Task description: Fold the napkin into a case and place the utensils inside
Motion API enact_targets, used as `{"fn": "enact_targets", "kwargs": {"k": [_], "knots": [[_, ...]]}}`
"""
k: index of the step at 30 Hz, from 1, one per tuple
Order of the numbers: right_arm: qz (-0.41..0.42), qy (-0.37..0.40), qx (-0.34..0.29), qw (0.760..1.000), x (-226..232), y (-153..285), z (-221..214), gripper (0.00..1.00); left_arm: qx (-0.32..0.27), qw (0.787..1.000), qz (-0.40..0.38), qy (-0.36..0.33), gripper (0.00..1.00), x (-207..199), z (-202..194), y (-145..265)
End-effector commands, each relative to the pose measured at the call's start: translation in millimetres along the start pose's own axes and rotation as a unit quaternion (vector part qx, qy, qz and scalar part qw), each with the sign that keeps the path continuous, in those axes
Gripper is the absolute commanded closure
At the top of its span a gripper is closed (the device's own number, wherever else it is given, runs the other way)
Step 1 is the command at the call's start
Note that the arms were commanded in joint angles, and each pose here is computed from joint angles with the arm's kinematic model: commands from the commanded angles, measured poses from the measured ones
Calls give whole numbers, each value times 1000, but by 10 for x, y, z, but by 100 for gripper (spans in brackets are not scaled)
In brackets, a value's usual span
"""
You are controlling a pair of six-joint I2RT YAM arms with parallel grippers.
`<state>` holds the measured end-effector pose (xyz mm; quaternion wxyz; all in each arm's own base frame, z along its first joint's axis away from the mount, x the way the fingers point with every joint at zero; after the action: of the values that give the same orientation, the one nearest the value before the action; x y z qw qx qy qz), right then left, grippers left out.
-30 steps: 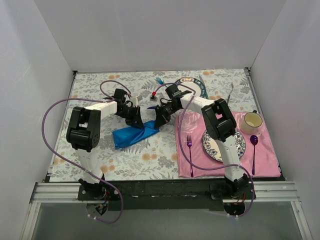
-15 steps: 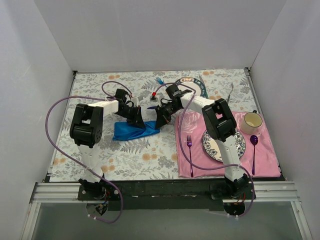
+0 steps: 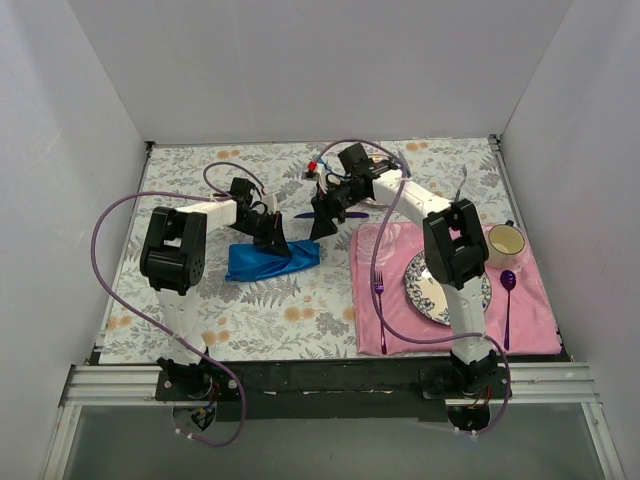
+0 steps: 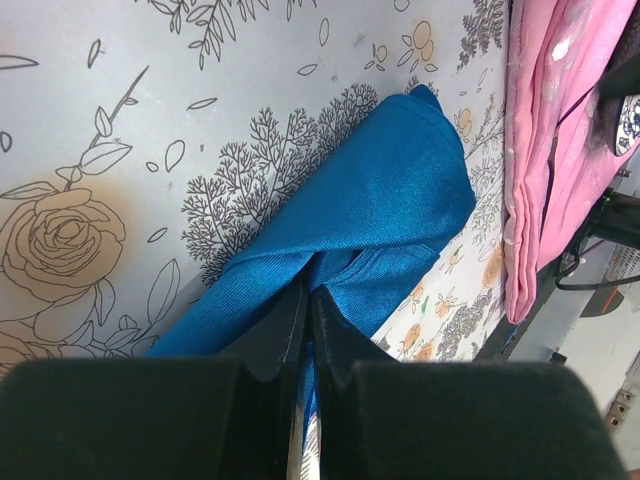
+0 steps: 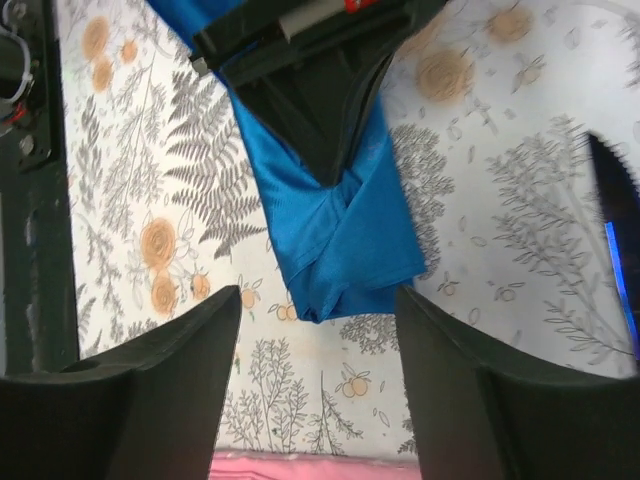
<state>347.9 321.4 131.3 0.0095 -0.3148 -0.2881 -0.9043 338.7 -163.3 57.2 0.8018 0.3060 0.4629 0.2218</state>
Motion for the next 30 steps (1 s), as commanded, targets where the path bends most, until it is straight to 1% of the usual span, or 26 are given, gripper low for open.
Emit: {"fn": "enact_targets", "kwargs": {"k": [1, 3, 4, 5, 7, 8, 14, 18, 19, 21, 22, 24, 25, 26, 29, 30], "knots": [[-47, 96, -36, 994, 50, 11, 305, 23, 11, 999, 28, -17, 100, 155, -42, -65], [-52, 118, -27, 991, 18, -69, 289, 23, 11, 1000, 23, -17, 100, 143, -38, -57], [-56, 131, -24, 990, 32, -128, 296, 25, 11, 1000, 22, -17, 100, 139, -36, -63], [-59, 133, -17, 989, 11, -189, 221, 26, 10, 1000, 20, -17, 100, 144, -30, -66], [-78, 158, -19, 984, -9, -284, 212, 25, 10, 1000, 16, -16, 100, 136, -17, -66], [-82, 158, -13, 984, -37, -324, 121, 25, 10, 1000, 15, -16, 100, 133, -13, -64], [-95, 188, 7, 978, -55, -487, -16, 26, 9, 1000, 9, -17, 100, 118, 1, -47], [-108, 192, 16, 975, -91, -552, -94, 35, 6, 1000, 5, -16, 100, 113, 25, -44], [-114, 192, 20, 975, -110, -557, -118, 40, 6, 1000, 4, -16, 100, 109, 28, -42], [-120, 193, 26, 973, -142, -569, -146, 46, 4, 1000, 2, -16, 100, 101, 55, -29], [-126, 193, 30, 973, -174, -565, -170, 54, 4, 1000, 3, -15, 100, 102, 59, -21], [-130, 190, 41, 972, -221, -592, -225, 60, 0, 1000, 1, -12, 96, 116, 85, 27], [-134, 190, 44, 972, -240, -594, -237, 65, -6, 1000, -1, -13, 94, 105, 127, 69], [-134, 189, 48, 972, -255, -601, -260, 67, -10, 1000, -3, -12, 87, 106, 147, 103], [-138, 185, 56, 971, -297, -612, -315, 70, -20, 999, -21, -14, 77, 67, 200, 229], [-139, 184, 58, 971, -303, -622, -326, 72, -16, 999, -27, -16, 70, 52, 185, 268]]}}
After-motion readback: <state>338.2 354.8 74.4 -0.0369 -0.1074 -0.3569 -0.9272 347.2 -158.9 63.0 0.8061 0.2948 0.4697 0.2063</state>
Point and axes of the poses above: each gripper's point midway between its finger pads, its own y axis back along the fingers, its own x axis along the line the jaws close on, z = x × y, the point moved 5 cm from there along y, back along the fingers, and after that the axes turned 9 degrees about -y, right-handed, at the moved point
